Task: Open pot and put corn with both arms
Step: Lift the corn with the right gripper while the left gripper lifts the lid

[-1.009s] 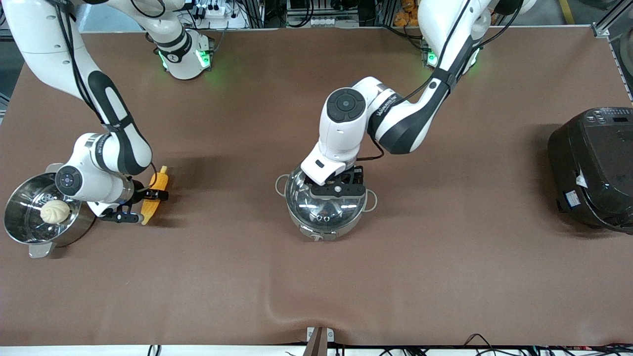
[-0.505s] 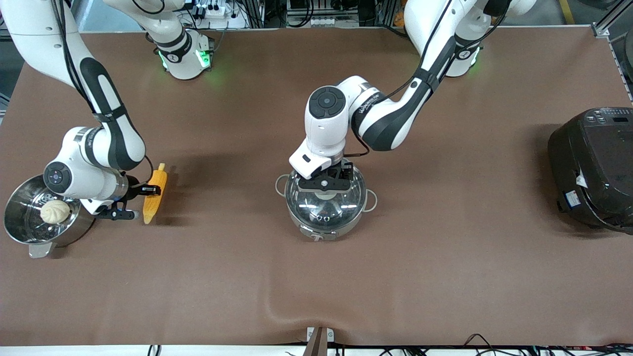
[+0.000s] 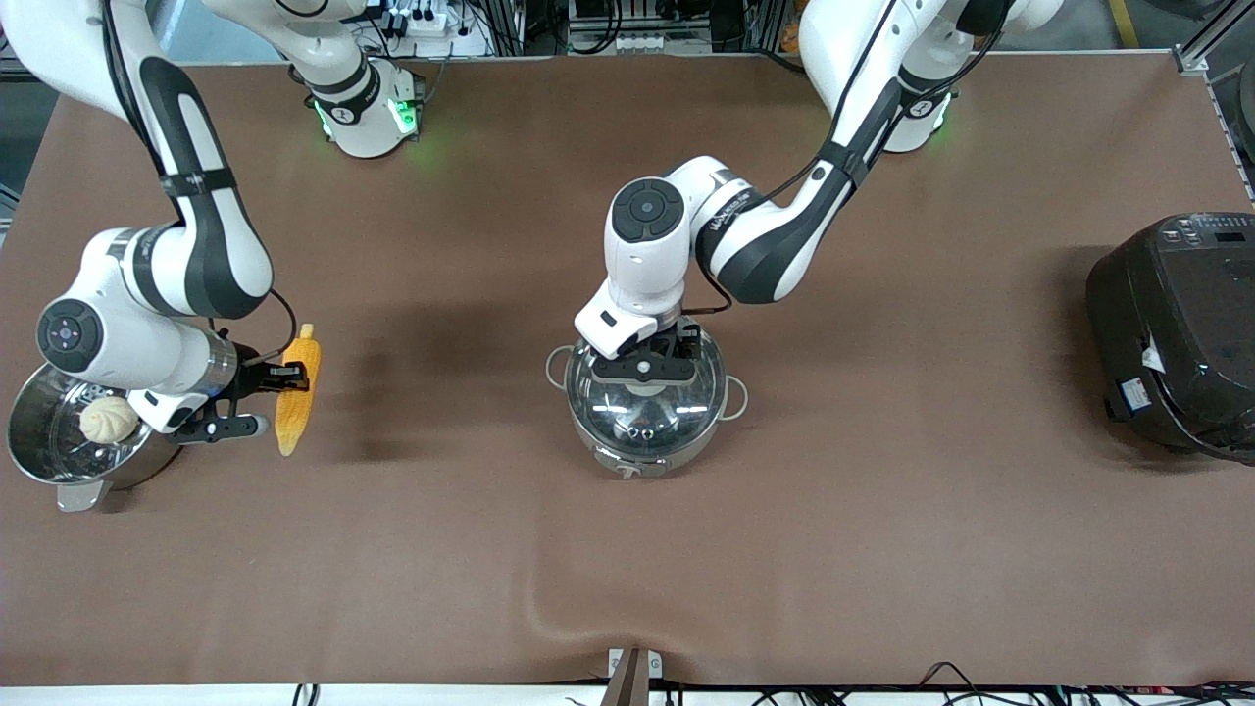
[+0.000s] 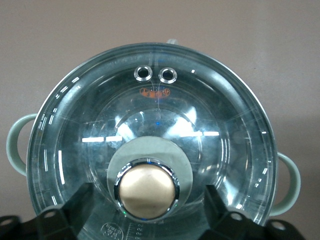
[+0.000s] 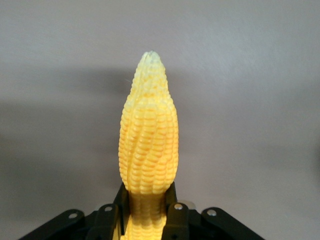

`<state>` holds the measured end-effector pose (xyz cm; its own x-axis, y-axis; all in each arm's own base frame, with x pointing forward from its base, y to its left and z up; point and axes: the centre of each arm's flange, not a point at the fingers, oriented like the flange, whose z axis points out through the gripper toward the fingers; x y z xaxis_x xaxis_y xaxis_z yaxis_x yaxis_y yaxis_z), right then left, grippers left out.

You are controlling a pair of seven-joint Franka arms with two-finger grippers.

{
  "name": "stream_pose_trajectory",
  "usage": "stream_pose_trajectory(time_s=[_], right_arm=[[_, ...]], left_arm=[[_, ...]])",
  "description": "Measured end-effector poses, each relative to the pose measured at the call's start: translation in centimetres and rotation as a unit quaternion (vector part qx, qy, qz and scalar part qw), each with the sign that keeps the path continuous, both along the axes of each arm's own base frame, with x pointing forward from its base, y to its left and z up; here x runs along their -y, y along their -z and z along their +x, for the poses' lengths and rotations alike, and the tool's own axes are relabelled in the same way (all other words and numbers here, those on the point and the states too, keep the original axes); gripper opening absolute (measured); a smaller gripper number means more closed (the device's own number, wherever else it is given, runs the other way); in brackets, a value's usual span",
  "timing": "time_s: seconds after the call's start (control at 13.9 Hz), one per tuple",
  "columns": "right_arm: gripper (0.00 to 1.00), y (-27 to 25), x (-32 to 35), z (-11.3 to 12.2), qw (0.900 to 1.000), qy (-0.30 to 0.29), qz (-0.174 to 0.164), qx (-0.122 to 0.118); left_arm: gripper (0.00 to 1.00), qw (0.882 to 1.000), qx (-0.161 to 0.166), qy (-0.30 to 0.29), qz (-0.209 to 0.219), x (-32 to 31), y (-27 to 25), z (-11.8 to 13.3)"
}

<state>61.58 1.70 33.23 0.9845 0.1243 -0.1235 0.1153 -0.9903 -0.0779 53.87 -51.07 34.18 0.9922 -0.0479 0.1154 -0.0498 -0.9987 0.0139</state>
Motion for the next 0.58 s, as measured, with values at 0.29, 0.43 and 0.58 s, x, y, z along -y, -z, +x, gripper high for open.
stream_pose_trajectory(time_s=[0.29, 0.43, 0.58], right_arm=[[0.31, -4.4, -4.2, 1.0, 0.999, -0.035, 0.003, 0.007], [0.31, -6.0, -6.0, 1.4, 0.999, -0.049, 0.004, 0.01], [0.31, -7.0, -8.2, 1.4, 0.998, -0.055, 0.009, 0.016]], left_arm=[[0.5, 1.0, 0.002, -0.017, -0.003, -0.1, -0.2, 0.2], [0.5, 1.0, 0.002, -0.023, -0.004, -0.1, -0.2, 0.2], [0.5, 0.999, 0.003, -0.034, -0.006, -0.1, -0.4, 0.3]])
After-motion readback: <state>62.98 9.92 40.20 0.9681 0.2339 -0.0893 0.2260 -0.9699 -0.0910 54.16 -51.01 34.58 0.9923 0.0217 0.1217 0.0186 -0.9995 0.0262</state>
